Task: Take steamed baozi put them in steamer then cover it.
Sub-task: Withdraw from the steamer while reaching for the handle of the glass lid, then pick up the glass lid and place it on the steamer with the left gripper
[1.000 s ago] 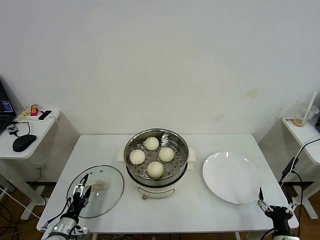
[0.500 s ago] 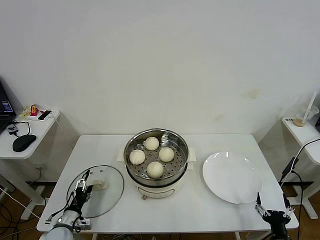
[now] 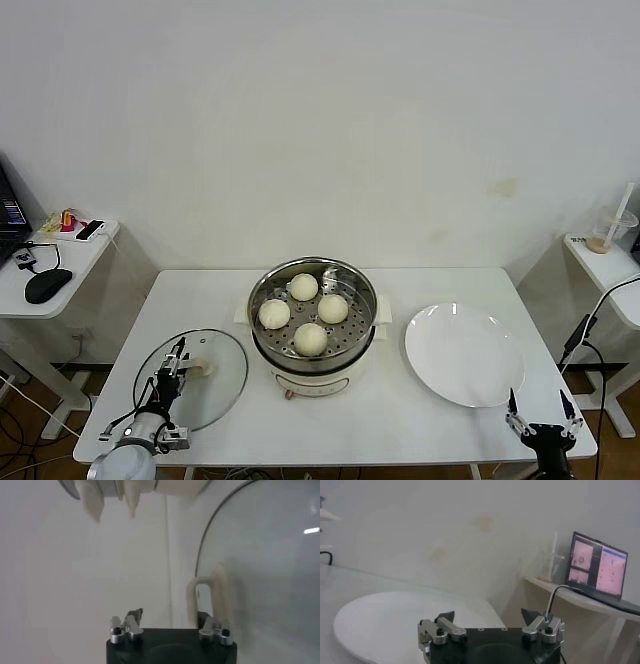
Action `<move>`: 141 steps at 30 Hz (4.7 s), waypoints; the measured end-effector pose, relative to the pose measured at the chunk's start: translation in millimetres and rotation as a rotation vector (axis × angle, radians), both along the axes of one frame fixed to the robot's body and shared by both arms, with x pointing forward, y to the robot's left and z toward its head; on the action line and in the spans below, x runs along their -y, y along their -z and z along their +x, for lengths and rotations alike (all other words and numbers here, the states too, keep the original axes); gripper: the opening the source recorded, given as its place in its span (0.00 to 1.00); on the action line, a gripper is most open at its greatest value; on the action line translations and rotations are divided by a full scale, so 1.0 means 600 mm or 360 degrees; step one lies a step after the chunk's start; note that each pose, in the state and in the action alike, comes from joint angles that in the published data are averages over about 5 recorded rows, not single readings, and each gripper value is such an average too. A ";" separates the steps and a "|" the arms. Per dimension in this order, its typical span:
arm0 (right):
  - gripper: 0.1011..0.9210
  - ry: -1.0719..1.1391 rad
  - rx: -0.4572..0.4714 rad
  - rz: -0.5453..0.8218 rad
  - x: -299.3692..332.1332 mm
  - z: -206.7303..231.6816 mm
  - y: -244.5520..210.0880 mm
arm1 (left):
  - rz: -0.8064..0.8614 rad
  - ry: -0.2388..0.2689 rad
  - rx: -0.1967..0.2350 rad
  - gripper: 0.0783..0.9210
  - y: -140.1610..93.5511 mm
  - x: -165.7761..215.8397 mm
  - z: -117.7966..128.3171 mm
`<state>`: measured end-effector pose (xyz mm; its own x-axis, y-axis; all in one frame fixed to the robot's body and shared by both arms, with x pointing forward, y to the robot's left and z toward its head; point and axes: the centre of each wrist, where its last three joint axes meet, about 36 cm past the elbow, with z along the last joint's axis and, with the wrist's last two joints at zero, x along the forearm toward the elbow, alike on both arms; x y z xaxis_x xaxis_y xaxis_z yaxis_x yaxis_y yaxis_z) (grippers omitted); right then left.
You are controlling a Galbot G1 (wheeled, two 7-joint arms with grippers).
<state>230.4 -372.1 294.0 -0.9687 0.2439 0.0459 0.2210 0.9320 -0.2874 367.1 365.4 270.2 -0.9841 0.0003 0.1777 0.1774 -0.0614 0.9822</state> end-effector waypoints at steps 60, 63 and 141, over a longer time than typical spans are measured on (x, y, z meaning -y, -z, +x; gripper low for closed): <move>0.88 -0.0116 -0.0136 0.0010 -0.048 0.001 0.006 | 0.0004 0.0176 0.0336 0.07 -0.305 0.037 0.045; 0.88 -0.0111 -0.0152 0.0012 -0.056 0.004 0.009 | -0.0006 0.0176 0.0329 0.07 -0.311 0.068 0.053; 0.88 -0.0251 -0.0200 0.0087 -0.119 0.068 0.009 | -0.0182 0.0131 0.0141 0.07 -0.286 0.492 0.125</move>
